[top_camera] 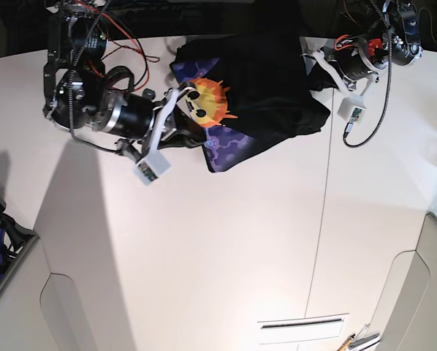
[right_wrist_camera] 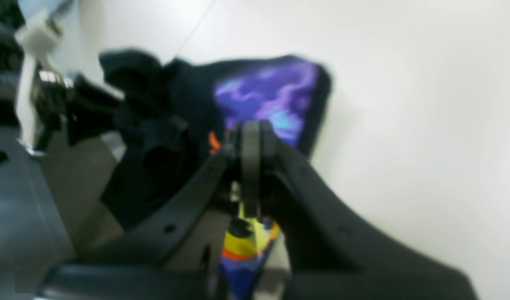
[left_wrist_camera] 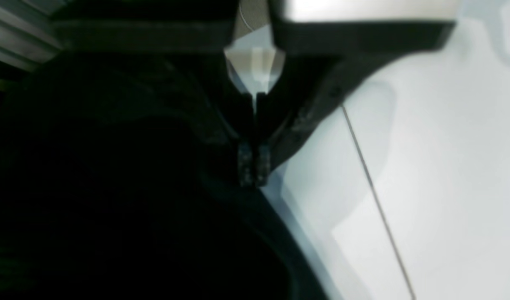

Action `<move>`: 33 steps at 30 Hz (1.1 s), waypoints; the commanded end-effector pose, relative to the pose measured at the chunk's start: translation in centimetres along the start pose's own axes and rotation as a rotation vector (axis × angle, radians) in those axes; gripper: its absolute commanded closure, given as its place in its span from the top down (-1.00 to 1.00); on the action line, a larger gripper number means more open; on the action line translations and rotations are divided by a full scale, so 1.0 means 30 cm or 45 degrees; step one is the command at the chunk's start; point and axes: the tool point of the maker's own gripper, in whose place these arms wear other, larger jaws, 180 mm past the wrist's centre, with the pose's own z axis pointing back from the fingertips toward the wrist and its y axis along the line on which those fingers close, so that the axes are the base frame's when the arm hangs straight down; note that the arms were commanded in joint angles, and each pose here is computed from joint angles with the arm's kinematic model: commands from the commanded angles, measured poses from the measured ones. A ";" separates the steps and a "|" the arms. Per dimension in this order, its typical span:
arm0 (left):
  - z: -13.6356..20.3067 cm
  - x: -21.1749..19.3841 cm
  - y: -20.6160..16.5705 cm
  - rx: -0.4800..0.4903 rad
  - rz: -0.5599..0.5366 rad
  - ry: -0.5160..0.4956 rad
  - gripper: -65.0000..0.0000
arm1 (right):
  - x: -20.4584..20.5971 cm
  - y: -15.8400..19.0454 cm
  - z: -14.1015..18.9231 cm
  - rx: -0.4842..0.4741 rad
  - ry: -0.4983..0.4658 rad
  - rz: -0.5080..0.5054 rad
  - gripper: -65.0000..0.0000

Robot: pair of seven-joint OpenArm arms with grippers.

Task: Fold the T-shirt properly
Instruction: 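Lift and flip the bundle over with the right gripper, exposing the sun print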

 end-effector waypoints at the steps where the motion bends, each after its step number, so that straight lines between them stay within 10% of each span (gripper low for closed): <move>1: 0.009 0.029 -0.007 -0.014 -0.018 -0.042 -1.00 | 0.050 0.026 -0.009 0.012 -0.062 0.028 -1.00; 7: 0.009 0.029 -0.007 -0.015 -0.018 -0.042 -1.00 | 0.027 0.108 -0.096 -0.022 0.024 0.063 -1.00; 21: 0.009 0.032 -0.007 -0.014 -0.019 -0.048 -1.00 | -0.033 0.560 -0.147 0.527 0.087 0.316 -1.00; 33: 0.125 0.130 0.122 0.086 0.050 -0.208 -1.00 | 0.116 0.261 -0.144 0.144 -0.015 0.368 -1.00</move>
